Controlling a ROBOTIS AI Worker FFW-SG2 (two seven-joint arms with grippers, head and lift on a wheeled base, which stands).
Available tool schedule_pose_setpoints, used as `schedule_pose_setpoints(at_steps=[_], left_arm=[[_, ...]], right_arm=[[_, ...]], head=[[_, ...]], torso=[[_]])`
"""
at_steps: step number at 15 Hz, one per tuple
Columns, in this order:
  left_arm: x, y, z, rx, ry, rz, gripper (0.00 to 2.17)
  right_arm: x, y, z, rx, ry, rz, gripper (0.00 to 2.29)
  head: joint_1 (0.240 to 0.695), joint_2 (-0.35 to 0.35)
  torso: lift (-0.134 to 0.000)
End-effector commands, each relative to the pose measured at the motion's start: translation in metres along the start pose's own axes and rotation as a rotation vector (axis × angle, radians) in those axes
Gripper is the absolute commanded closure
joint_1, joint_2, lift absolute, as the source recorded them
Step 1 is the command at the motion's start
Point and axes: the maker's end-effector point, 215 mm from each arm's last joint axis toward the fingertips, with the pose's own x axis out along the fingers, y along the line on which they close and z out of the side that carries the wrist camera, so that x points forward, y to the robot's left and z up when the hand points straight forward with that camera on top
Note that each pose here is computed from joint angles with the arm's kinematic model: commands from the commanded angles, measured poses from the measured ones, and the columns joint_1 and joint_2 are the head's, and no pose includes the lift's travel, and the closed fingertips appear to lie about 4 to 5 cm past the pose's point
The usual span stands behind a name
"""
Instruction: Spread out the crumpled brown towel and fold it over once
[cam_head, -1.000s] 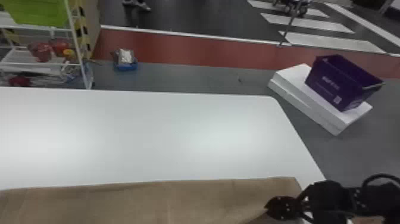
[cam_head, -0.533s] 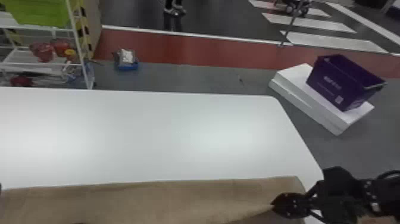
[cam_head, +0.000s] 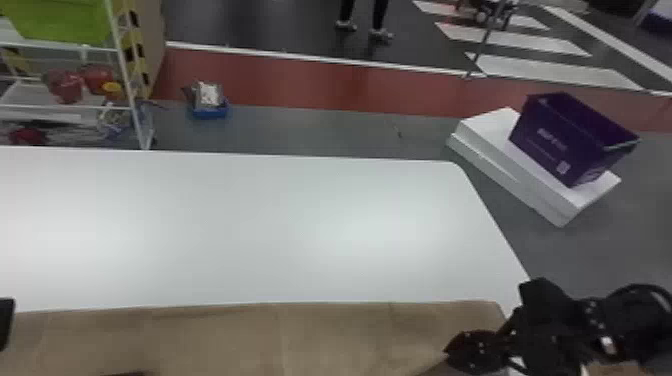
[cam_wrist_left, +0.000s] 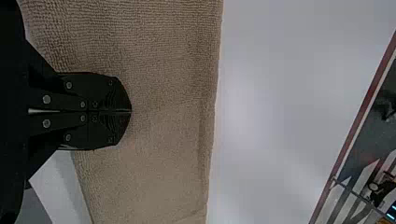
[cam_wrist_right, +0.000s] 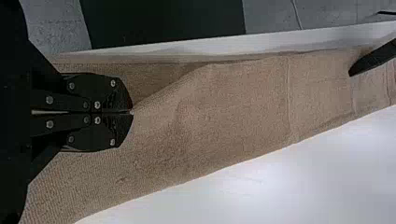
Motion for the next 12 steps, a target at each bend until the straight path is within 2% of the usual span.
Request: schedule_pose_setpoints(at_steps=[1, 2, 5, 8, 10, 11, 12], left_arm=[[0.000, 0.002, 0.001, -0.002, 0.003, 0.006, 1.88], [0.001, 0.003, 0.000, -0.007, 0.007, 0.009, 1.89], [0.003, 0.006, 0.000, -0.014, 0.012, 0.012, 1.89], [0.007, 0.009, 0.004, -0.013, 0.011, 0.017, 1.89], [0.009, 0.010, 0.006, -0.018, 0.015, 0.017, 1.89], [0.008, 0.011, 0.005, -0.022, 0.016, 0.021, 1.89], [0.007, 0.014, 0.006, -0.026, 0.014, 0.025, 1.89]], right_arm=[[-0.002, -0.008, 0.006, 0.022, -0.011, 0.010, 1.52], [-0.003, -0.010, 0.007, 0.042, -0.014, 0.013, 1.53], [0.005, -0.009, 0.009, 0.045, -0.010, 0.034, 1.53], [0.035, 0.001, 0.001, 0.065, 0.027, 0.091, 1.52], [0.045, 0.005, -0.004, 0.095, 0.049, 0.109, 1.31], [0.044, 0.004, -0.009, 0.131, 0.060, 0.104, 0.89], [0.037, -0.005, -0.010, 0.138, 0.055, 0.082, 0.12]], head=[[0.695, -0.242], [0.695, -0.239], [0.695, -0.228], [0.695, -0.213], [0.695, -0.201], [0.695, -0.193], [0.695, -0.193]], torso=[[-0.123], [-0.123], [-0.123], [-0.123], [-0.123], [-0.123], [-0.123]])
